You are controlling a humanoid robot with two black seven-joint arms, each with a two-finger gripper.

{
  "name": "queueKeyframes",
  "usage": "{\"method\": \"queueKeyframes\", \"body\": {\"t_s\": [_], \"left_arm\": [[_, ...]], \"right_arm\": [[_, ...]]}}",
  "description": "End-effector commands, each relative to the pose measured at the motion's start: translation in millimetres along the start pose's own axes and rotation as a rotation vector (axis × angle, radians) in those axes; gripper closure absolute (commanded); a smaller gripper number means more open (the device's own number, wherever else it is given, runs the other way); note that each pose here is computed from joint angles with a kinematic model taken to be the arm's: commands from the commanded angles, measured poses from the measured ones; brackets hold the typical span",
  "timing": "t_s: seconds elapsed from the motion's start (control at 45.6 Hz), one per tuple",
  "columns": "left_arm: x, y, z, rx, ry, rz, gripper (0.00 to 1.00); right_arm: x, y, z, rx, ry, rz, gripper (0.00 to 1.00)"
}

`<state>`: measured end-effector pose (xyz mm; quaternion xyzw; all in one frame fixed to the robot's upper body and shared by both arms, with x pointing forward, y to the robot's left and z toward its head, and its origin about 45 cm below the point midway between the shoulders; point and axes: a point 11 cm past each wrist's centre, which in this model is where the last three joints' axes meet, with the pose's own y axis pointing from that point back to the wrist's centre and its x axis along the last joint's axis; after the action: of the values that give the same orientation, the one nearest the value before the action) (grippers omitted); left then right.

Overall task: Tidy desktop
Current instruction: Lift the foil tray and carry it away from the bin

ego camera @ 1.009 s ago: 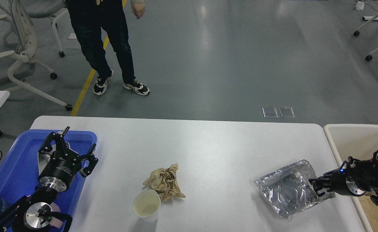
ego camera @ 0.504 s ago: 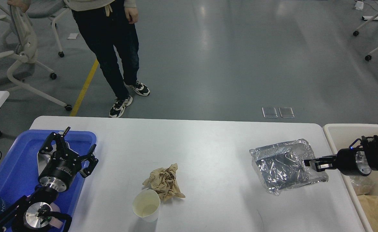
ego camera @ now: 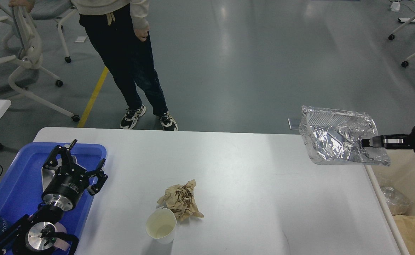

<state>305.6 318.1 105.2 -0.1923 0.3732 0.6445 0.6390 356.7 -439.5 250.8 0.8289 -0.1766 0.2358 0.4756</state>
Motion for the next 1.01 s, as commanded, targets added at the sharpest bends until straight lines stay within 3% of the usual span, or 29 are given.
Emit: {"method": "queueKeyframes", "body": {"t_s": [0.0, 0.241, 0.526, 0.987], "left_arm": [[0.7, 0.6, -0.8, 0.003, -0.001, 0.003, 0.04], [2.6, 0.7, 2.8, -0.002, -0.011, 0.018, 0.04], [6.8, 2.2, 9.1, -0.007, -0.028, 0.028, 0.04], [8.6, 2.6, 10.2, -0.011, -0.034, 0.043, 0.04]], "right_arm": [[-1.1, 17.0, -4.5, 0.003, -0.001, -0.003, 1.0], [4.7, -17.2, -15.2, -0.077, 0.044, -0.038, 1.0], [26.0, -74.7, -76.0, -0.04, 0.157, -0.138, 1.0], [22.7, -173.0, -156.7, -0.04, 0.36, -0.307, 1.0]]}}
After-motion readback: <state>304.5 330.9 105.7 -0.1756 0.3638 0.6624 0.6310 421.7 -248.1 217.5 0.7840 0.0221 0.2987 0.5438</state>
